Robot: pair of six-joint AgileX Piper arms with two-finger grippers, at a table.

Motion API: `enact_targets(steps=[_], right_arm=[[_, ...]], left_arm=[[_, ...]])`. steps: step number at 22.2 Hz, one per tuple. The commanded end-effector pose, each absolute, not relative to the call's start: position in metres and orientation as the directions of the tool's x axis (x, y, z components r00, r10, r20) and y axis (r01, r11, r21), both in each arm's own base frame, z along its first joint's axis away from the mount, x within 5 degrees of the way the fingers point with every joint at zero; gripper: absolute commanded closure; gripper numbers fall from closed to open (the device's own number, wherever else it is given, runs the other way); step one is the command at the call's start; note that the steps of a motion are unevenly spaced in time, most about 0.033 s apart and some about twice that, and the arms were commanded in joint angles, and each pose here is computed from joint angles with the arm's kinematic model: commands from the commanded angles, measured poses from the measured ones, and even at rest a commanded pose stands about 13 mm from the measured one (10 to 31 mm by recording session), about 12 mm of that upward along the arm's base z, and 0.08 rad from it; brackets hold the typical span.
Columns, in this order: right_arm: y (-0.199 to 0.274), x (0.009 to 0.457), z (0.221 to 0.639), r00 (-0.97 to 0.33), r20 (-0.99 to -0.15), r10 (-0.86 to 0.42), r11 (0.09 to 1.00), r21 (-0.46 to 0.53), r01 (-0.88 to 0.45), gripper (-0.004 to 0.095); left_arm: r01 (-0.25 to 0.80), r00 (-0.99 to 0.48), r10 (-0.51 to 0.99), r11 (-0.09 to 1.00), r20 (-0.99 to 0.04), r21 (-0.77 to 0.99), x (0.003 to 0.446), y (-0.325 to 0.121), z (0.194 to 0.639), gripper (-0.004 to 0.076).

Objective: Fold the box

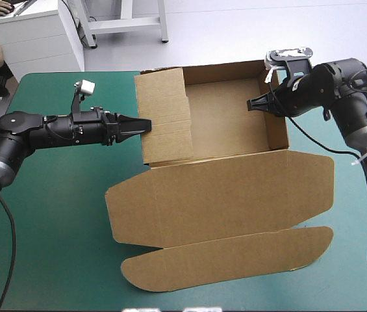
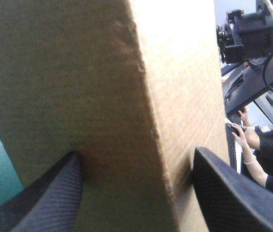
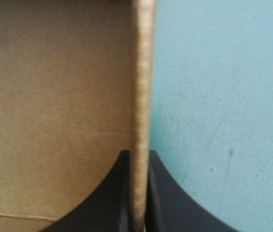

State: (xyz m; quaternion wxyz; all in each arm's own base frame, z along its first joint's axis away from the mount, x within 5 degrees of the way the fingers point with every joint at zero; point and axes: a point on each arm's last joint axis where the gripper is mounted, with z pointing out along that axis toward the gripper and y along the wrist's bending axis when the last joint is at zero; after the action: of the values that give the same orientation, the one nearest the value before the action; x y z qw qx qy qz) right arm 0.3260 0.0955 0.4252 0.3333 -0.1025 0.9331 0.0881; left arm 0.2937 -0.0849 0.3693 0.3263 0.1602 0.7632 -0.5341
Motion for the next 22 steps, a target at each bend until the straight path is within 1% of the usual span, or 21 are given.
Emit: enact_targets(steps=[1,5,7,9,10,11,13,14,15,16,17,18,22], right_arm=[[0.095,0.315,0.451,-0.686,-0.723,-0.085,0.955,0.138,-0.264,0.0922],[0.096,0.315,0.451,-0.693,-0.718,-0.068,0.954,0.157,-0.256,0.0922],[0.096,0.315,0.451,-0.694,-0.717,-0.064,0.952,0.165,-0.259,0.0922],[0.101,0.313,0.452,-0.693,-0.718,-0.066,0.945,0.178,-0.275,0.0922],[0.105,0.311,0.453,-0.685,-0.725,-0.078,0.943,0.169,-0.287,0.0922],[0.111,0.309,0.454,-0.669,-0.738,-0.088,0.941,0.159,-0.299,0.0922],[0.124,0.302,0.459,-0.633,-0.768,-0.1,0.949,0.119,-0.294,0.0922],[0.128,0.301,0.46,-0.626,-0.772,-0.11,0.951,0.101,-0.292,0.0922],[0.133,0.297,0.461,-0.616,-0.778,-0.123,0.955,0.076,-0.287,0.0922],[0.136,0.296,0.461,-0.615,-0.778,-0.129,0.955,0.069,-0.288,0.0922],[0.138,0.293,0.463,-0.61,-0.782,-0.128,0.955,0.068,-0.288,0.0922],[0.141,0.29,0.464,-0.607,-0.785,-0.126,0.953,0.074,-0.294,0.0922],[0.144,0.276,0.474,-0.578,-0.806,-0.13,0.948,0.07,-0.31,0.0922]], left_arm=[[0.658,-0.708,-0.101,0.265,-0.699,-0.705,0.277,-0.09,0.396,0.026],[0.627,-0.728,-0.133,0.266,-0.672,-0.732,0.279,-0.09,0.399,0.0261],[0.61,-0.735,-0.142,0.289,-0.663,-0.738,0.28,-0.092,0.4,0.0261],[0.594,-0.736,-0.129,0.349,-0.665,-0.725,0.281,-0.095,0.402,0.0259],[0.589,-0.732,-0.114,0.389,-0.672,-0.708,0.281,-0.097,0.403,0.0258],[0.574,-0.721,-0.114,0.454,-0.683,-0.682,0.28,-0.102,0.407,0.0258],[0.524,-0.698,-0.124,0.582,-0.705,-0.621,0.275,-0.111,0.414,0.0258],[0.512,-0.695,-0.122,0.608,-0.709,-0.607,0.272,-0.113,0.415,0.0258],[0.471,-0.694,-0.126,0.665,-0.709,-0.58,0.269,-0.117,0.415,0.0258],[0.458,-0.695,-0.124,0.683,-0.708,-0.569,0.268,-0.12,0.415,0.0258],[0.42,-0.696,-0.129,0.725,-0.706,-0.546,0.267,-0.124,0.413,0.0258],[0.398,-0.695,-0.137,0.745,-0.706,-0.535,0.266,-0.126,0.412,0.0258],[0.315,-0.697,-0.211,0.769,-0.685,-0.557,0.269,-0.125,0.411,0.0258]])
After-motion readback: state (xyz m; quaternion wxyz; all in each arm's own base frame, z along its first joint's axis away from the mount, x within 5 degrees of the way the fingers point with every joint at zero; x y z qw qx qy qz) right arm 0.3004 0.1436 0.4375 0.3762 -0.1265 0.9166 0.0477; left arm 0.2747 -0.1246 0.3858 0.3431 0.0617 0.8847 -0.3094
